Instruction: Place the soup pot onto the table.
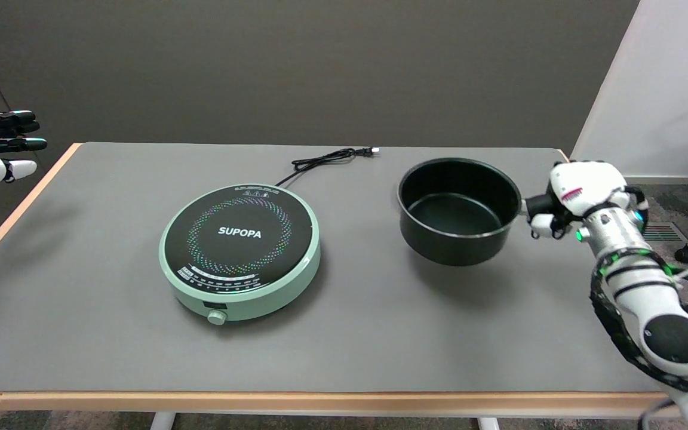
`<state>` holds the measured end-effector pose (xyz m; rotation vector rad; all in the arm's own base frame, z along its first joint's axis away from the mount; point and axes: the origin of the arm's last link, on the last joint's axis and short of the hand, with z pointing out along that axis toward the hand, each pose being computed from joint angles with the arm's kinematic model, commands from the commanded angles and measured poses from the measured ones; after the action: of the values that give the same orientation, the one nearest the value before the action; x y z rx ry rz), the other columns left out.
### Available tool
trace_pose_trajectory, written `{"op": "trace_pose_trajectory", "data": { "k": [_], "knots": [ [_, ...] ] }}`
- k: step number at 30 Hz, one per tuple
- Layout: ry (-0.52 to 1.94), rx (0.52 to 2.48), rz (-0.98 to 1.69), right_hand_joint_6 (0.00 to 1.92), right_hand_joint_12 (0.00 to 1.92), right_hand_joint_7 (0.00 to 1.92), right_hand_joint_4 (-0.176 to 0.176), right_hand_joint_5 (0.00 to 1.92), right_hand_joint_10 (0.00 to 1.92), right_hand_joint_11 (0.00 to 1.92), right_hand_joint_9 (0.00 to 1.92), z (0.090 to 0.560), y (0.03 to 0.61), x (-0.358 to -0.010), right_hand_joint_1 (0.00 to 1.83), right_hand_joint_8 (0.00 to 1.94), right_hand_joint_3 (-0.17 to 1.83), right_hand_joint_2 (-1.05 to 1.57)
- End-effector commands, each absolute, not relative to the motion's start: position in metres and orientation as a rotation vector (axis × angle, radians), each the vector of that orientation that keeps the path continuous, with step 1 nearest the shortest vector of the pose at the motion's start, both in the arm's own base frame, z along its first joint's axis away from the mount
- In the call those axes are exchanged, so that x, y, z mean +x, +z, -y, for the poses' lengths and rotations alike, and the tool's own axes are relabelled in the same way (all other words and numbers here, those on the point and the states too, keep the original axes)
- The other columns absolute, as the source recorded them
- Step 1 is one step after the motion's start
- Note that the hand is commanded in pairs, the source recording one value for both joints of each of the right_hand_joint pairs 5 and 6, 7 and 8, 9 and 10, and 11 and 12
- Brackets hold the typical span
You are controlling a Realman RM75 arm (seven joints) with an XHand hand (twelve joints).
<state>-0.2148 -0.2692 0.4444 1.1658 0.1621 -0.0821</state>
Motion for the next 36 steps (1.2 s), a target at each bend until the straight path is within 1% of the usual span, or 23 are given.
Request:
{"op": "trace_pose_trajectory", "data": {
  "k": [1, 10, 19, 26, 36],
  "knots": [
    [-0.169, 1.083, -0.087, 1.72, 1.72, 1.72, -0.084, 1.72, 1.72, 1.72, 1.72, 0.206, 0.454, -0.236, 0.93, 1.72, 1.17, 0.98],
    [-0.162, 1.105, -0.066, 1.72, 1.72, 1.72, -0.085, 1.72, 1.72, 1.72, 1.72, 0.203, 0.444, -0.239, 0.94, 1.72, 1.19, 0.97],
    [-0.114, 1.2, 0.031, 1.72, 1.72, 1.72, -0.085, 1.72, 1.72, 1.72, 1.72, 0.206, 0.423, -0.249, 0.94, 1.72, 1.2, 0.96],
    [0.032, 1.233, 0.16, 1.72, 1.72, 1.72, -0.085, 1.72, 1.72, 1.72, 1.72, 0.209, 0.415, -0.252, 0.94, 1.72, 1.21, 0.96],
    [0.018, 1.261, 0.187, 1.74, 1.74, 1.74, -0.083, 1.74, 1.74, 1.74, 1.74, 0.211, 0.403, -0.262, 0.94, 1.74, 1.22, 0.97]
  ]
}}
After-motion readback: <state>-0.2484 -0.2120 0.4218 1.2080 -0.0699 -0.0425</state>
